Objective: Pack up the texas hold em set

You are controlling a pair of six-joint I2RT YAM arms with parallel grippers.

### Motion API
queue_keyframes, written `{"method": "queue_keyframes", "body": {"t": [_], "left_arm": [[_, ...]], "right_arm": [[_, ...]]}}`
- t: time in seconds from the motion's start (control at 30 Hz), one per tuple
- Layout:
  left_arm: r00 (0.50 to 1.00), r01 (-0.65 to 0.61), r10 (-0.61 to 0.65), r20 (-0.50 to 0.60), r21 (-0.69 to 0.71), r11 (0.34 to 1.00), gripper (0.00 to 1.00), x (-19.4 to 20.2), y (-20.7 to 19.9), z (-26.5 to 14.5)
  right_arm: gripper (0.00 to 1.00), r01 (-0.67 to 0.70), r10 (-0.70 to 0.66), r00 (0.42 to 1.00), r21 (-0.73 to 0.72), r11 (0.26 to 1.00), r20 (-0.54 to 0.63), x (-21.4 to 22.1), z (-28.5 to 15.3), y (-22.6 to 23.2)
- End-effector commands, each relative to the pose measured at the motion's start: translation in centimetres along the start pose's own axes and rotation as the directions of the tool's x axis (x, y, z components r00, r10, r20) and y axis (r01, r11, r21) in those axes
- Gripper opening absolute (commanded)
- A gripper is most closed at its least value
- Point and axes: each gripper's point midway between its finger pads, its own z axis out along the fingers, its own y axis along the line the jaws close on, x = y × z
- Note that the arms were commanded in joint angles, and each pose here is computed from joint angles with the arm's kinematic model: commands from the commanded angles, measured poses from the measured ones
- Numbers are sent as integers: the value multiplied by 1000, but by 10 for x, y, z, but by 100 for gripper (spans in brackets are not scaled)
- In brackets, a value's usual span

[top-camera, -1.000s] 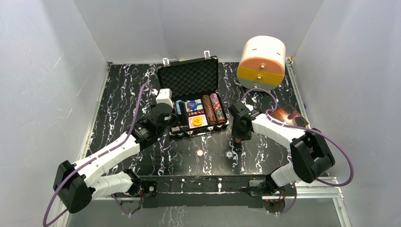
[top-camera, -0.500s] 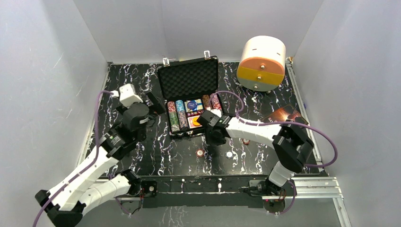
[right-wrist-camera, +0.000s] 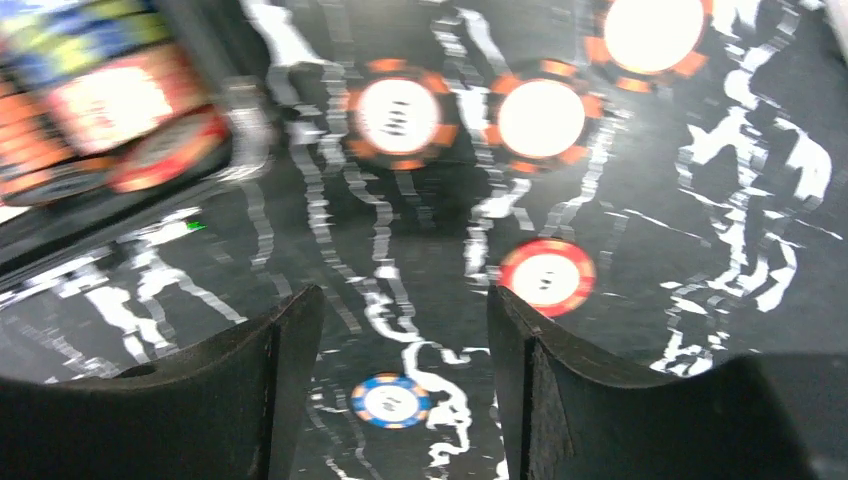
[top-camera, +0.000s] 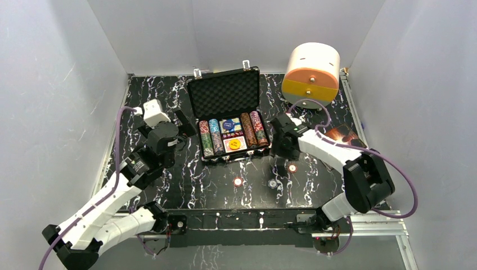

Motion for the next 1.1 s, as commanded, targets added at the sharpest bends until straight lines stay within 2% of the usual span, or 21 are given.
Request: {"method": "queue_keyframes", "body": {"t": [0.0,0.13,0.33,0.57,0.7,0.8,0.97,1.07], "left_arm": [[1000,-3,3,-18,-6,1000,98,8,1,3],[999,-13,13,-40,3,1000,98,14,-4,5],[998,-18,18,-62,7,1000,98,22,-5,8],[998,-20,20,-67,3,1000,98,27,-3,8],[997,-25,25,-72,1,1000,98,29,-4,10],[997,-28,28,-73,0,1000,98,29,-4,10],[997,-33,33,-73,-2,999,98,30,-3,10],[997,-34,34,-75,-3,999,98,31,-2,10]], "right_arm": [[71,-46,48,998,48,998,-33,7,9,-37],[77,-61,67,996,98,993,-53,11,18,-55],[72,-70,80,993,118,991,-86,19,30,-64],[75,-94,110,990,161,982,-93,29,33,-78],[75,-114,128,987,137,984,-102,34,37,-77],[70,-123,139,983,130,984,-119,40,42,-77],[49,-133,147,983,126,983,-109,41,44,-80],[48,-133,145,985,123,983,-92,37,40,-80]]}}
